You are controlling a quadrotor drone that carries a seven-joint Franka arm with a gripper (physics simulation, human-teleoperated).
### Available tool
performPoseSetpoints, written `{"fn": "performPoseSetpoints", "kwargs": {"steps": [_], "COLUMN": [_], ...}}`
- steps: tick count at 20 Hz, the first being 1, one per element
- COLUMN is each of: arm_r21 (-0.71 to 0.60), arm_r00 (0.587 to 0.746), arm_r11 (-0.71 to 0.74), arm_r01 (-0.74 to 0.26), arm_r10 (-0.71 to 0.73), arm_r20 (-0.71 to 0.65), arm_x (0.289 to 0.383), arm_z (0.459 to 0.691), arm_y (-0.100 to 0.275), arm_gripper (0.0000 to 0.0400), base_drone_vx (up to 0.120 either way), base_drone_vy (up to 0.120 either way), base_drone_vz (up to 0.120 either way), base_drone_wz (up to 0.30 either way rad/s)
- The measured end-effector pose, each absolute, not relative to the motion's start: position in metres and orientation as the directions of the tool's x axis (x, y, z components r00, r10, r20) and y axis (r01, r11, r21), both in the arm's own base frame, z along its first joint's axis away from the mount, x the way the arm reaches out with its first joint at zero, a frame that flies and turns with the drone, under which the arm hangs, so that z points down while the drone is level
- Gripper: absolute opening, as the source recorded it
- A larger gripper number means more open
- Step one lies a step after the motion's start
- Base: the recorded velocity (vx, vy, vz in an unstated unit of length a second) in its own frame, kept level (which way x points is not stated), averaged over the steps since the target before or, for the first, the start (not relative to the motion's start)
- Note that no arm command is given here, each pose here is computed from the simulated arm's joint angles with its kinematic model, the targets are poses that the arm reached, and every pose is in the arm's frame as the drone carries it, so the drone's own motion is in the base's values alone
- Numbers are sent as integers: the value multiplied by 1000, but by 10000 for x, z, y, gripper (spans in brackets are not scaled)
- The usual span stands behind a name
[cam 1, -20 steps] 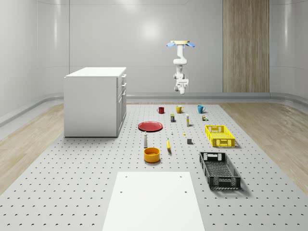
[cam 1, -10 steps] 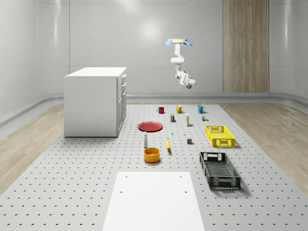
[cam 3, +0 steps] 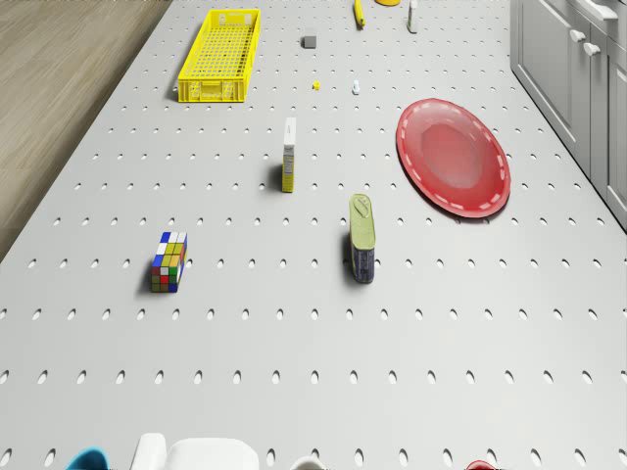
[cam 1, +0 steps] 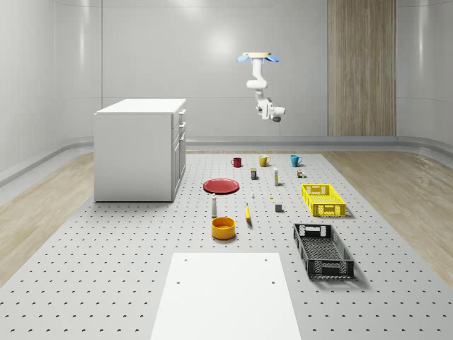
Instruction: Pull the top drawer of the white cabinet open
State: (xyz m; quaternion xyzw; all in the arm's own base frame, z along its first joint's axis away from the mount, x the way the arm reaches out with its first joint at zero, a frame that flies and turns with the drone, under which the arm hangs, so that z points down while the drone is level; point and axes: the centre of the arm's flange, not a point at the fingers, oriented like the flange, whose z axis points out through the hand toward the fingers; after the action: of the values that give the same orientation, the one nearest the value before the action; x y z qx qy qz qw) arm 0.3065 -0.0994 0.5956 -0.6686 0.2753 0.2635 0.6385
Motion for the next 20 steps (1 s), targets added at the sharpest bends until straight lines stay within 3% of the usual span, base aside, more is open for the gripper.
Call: {"fn": "performPoseSetpoints", "kwargs": {"steps": [13, 20], "arm_r21": [-709, -709], "arm_r00": [709, 709], "arm_r11": [-5, -2], "arm_r01": [-705, -705], "arm_r10": [-3, -1], "arm_r20": [-705, -705], "arm_x": [3066, 3066], "arm_z": [5917, 5914], "arm_y": [-995, -996], "arm_gripper": [305, 305], "base_drone_vx": [120, 120], "base_drone_vy": [-120, -120], "base_drone_vz": [120, 11], "base_drone_wz": [0, 0]}}
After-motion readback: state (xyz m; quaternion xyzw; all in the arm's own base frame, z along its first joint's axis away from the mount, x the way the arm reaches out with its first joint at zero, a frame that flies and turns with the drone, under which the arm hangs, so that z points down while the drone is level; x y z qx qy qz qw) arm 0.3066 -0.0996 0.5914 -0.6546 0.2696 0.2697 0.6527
